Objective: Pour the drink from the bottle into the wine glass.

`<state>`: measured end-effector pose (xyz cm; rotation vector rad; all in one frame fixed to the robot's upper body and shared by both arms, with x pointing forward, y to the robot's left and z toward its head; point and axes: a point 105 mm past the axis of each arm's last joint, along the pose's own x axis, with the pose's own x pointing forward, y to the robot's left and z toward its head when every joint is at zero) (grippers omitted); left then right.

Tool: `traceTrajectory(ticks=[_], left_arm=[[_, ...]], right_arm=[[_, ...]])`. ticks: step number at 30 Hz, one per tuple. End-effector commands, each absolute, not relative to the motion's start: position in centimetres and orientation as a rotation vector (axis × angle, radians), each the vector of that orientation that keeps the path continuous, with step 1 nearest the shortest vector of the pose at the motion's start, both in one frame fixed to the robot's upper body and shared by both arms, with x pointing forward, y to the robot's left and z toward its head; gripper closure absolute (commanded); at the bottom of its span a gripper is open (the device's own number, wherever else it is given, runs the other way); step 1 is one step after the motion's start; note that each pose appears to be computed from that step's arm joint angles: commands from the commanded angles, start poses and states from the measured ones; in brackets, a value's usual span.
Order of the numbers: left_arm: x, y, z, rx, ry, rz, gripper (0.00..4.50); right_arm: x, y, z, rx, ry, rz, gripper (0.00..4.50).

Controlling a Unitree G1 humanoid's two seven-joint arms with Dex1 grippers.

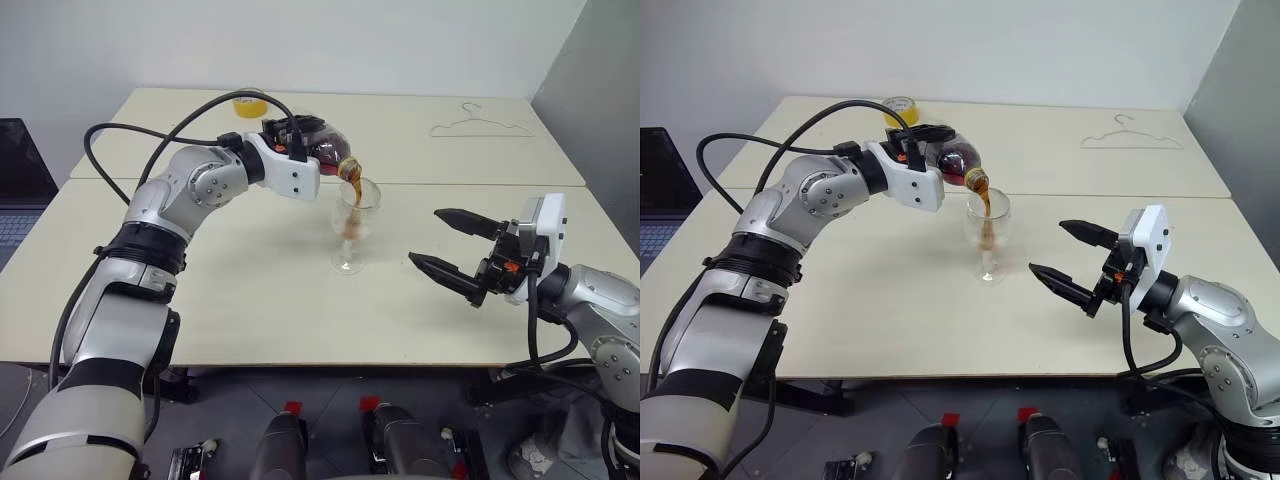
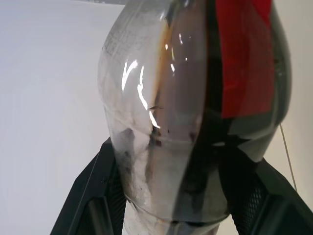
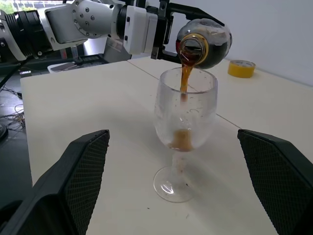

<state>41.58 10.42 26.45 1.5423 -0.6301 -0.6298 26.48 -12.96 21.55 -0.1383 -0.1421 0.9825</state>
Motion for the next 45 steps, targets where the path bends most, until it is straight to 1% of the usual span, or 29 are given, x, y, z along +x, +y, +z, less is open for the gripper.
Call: traceTrajectory(ticks=[1, 45], left_arm=[[41.12, 10.25, 29.57, 1.550, -0.727, -0.561, 1.88], [41.06, 10.62, 30.15, 1.580, -0.766, -0.525, 1.88]], right_arm=[[26.31, -13.01, 22.45, -0.174, -0.175, 0.984, 0.00], [26.66, -13.00, 22.29, -0.182, -0.168, 0.984, 0.00]])
